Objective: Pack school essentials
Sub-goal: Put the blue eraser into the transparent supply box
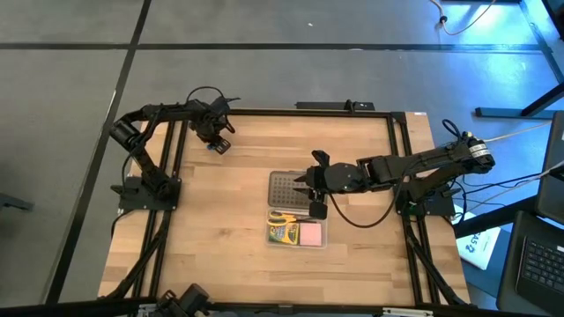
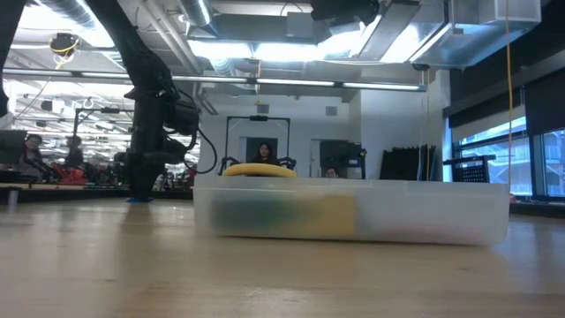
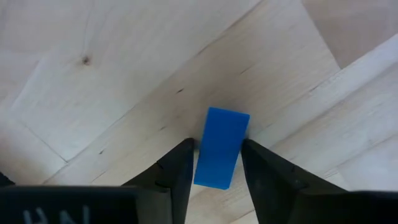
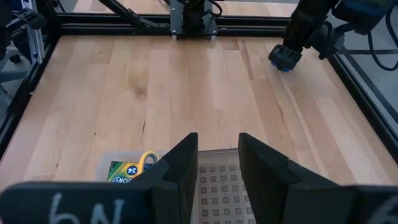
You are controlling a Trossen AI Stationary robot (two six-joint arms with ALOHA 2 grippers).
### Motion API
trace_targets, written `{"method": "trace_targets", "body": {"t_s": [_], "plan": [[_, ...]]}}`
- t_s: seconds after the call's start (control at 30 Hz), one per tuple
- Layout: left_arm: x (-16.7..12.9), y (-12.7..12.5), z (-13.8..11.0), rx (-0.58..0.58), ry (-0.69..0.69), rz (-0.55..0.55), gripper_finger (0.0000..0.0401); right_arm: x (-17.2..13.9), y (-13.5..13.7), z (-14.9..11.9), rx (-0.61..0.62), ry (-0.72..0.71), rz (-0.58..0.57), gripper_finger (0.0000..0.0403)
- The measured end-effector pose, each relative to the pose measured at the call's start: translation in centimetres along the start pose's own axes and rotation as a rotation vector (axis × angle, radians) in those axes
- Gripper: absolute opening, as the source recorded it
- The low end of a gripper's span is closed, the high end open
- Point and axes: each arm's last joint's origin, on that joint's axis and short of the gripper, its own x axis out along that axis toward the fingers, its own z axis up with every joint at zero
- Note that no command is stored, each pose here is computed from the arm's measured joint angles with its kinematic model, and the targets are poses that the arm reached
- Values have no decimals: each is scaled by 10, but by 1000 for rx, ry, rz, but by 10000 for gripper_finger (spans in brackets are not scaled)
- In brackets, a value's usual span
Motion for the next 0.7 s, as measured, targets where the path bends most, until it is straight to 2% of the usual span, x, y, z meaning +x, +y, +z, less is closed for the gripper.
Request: {"method": "trace_targets", "body": {"t_s": [0.37,0.7], "plan": [[0,0,0,2,2,-1,69,0,0,0,0,0,0,118],[-4,-15,-2,81,-6,12,66,0,0,0,23,1,0,118]]}}
